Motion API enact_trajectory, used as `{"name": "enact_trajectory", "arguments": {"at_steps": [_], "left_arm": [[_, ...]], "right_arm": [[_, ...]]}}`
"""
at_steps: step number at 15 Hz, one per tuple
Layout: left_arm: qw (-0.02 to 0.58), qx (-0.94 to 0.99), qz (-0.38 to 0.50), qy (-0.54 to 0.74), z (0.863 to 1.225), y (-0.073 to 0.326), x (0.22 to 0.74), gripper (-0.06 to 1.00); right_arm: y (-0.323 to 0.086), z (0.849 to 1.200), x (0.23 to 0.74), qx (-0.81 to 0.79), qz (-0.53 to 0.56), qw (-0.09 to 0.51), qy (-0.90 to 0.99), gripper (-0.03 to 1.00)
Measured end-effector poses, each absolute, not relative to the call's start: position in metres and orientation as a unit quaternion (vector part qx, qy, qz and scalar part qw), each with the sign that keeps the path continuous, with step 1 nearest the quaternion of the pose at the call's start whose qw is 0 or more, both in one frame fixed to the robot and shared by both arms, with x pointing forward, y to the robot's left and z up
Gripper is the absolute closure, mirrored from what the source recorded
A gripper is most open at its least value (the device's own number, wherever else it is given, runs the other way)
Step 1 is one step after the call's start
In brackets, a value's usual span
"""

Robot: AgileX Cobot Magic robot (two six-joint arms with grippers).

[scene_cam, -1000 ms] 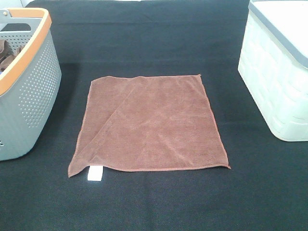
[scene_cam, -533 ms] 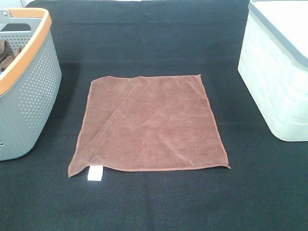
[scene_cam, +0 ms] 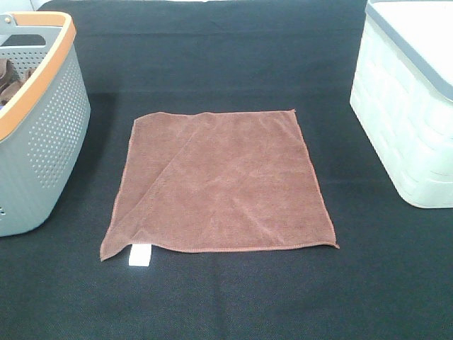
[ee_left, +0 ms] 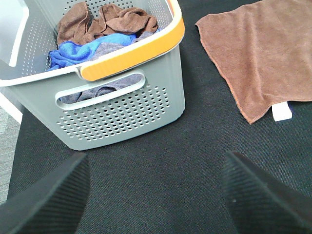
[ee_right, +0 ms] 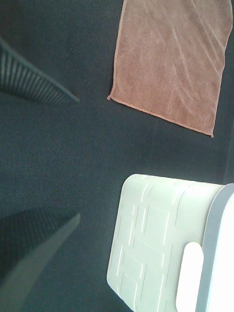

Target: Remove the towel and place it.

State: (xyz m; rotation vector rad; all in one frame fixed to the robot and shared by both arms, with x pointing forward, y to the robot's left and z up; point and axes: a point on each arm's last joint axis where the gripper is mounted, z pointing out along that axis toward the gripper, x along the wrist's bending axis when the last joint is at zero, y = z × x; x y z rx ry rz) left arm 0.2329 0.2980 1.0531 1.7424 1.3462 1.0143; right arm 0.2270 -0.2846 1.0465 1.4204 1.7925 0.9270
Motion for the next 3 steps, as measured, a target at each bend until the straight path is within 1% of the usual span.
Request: {"name": "enact_trajectory", "arguments": {"at_steps": [3], "left_arm": [[0.351, 0.673, 0.392, 0.52, 1.0531, 0.298, 0.2329, 0.22]], "right_arm": [[-0.2846, 1.0465, 0.227, 0.543, 0.355, 0.331, 0.686, 0.37]]}}
